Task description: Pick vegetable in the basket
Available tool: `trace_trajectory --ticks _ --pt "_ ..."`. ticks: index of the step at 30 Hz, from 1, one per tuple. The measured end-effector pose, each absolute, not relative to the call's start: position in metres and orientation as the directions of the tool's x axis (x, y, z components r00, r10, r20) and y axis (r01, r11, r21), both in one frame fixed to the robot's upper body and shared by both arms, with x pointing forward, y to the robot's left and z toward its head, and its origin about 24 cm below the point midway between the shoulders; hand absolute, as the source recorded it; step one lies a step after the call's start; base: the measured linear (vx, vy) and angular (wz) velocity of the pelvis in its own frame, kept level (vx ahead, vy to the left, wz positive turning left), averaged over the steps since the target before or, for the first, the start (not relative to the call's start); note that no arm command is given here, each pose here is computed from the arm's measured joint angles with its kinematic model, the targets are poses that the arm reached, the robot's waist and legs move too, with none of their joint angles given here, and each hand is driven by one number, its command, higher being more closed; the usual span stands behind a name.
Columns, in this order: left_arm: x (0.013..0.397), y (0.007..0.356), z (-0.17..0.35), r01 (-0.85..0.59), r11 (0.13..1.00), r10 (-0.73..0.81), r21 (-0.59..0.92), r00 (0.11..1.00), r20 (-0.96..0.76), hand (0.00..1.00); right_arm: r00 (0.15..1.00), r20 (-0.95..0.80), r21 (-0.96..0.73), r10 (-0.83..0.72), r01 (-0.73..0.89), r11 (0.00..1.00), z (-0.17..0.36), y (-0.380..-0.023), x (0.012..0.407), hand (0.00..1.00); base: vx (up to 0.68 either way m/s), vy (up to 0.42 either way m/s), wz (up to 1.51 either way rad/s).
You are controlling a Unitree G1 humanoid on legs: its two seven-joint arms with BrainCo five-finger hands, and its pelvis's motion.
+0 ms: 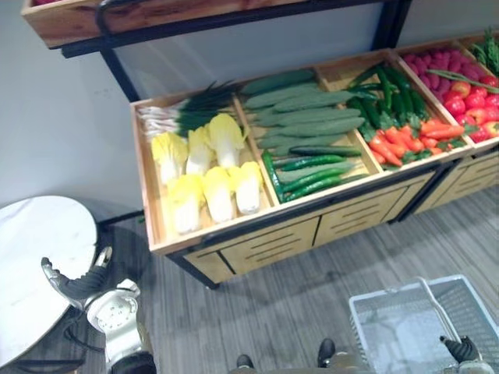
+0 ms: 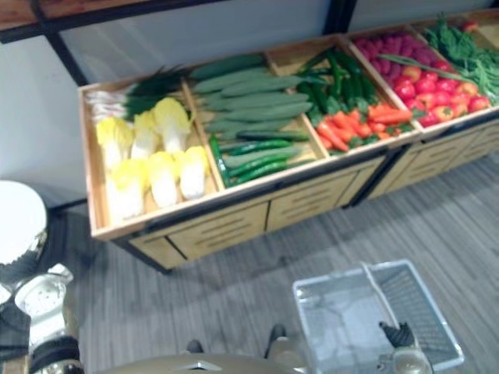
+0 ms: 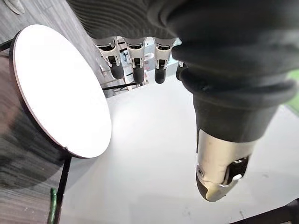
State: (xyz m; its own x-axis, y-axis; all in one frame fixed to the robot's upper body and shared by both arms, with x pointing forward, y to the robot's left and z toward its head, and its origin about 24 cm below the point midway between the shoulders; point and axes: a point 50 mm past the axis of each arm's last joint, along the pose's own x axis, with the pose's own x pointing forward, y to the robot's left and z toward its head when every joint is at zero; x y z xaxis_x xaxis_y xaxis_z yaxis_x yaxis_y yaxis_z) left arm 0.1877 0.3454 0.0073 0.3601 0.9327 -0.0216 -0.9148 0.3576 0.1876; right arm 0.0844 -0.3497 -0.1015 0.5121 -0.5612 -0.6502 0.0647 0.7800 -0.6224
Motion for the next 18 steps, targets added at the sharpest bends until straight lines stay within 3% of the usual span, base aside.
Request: trace_trajectory --ticks 18 --pt "0.257 0.365 0.069 -0.936 0.347 0.934 0.064 0.351 0.065 0.0 0.639 -0.6 -0.633 -0.482 -0.011 0.774 -0.093 -0.336 0.135 1.0 0.04 -0.015 -0.11"
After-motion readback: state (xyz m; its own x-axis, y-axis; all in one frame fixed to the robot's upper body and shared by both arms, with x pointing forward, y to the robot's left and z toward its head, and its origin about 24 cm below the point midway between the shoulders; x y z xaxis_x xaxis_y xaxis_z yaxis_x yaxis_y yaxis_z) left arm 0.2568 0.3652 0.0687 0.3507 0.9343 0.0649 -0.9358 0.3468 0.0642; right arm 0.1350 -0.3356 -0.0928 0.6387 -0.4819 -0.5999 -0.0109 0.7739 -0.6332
